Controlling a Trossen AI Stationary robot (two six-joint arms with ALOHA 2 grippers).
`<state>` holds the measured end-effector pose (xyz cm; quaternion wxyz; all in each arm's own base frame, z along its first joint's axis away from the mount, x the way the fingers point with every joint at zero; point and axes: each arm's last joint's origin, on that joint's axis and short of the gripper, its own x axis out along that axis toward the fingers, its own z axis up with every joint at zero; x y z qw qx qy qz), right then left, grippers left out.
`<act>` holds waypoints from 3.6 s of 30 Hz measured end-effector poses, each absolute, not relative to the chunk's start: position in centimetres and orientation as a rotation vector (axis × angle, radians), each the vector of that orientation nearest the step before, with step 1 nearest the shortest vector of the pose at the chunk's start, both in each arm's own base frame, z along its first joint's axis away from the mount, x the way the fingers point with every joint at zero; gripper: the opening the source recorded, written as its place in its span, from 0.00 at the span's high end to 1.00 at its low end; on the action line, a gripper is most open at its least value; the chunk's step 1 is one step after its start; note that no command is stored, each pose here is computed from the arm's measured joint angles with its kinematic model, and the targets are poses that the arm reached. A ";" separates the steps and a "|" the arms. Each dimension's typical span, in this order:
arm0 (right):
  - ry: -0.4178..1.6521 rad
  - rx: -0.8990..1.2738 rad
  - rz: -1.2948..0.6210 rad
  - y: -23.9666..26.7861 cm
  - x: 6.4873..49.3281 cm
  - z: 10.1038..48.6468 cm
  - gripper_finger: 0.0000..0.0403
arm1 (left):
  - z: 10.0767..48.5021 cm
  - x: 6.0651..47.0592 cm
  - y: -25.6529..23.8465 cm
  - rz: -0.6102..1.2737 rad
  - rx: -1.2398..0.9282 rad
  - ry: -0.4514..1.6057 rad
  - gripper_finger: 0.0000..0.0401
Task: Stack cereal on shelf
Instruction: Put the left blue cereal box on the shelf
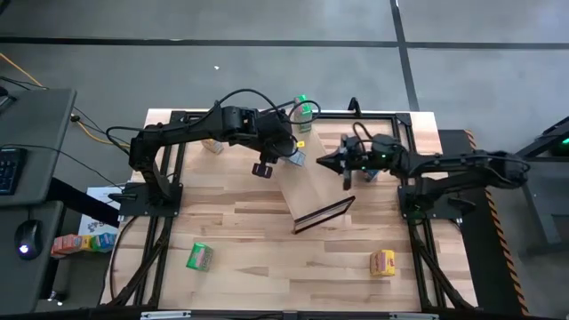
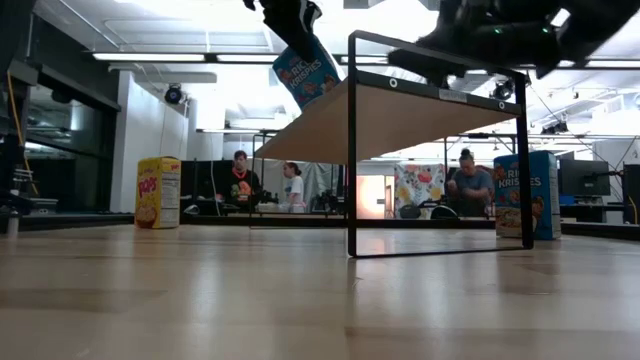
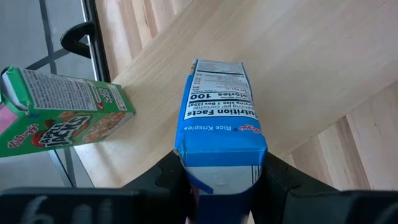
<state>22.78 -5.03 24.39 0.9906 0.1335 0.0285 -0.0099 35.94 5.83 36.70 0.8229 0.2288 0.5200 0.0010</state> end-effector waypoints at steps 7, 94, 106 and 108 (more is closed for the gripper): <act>0.141 0.243 -0.091 -5.1 24.9 24.1 1.00 | 36.7 35.9 5.9 0.003 0.486 1.105 0.71; 0.174 0.198 -0.382 -6.8 23.2 24.6 1.00 | 24.9 28.4 5.0 0.353 -0.014 0.313 1.00; 0.126 0.240 -0.522 -8.3 25.1 22.8 1.00 | 23.2 29.3 6.9 0.373 -0.024 0.338 1.00; 0.125 0.256 -0.549 -8.8 25.1 22.6 1.00 | 23.1 29.3 7.3 0.384 -0.027 0.340 1.00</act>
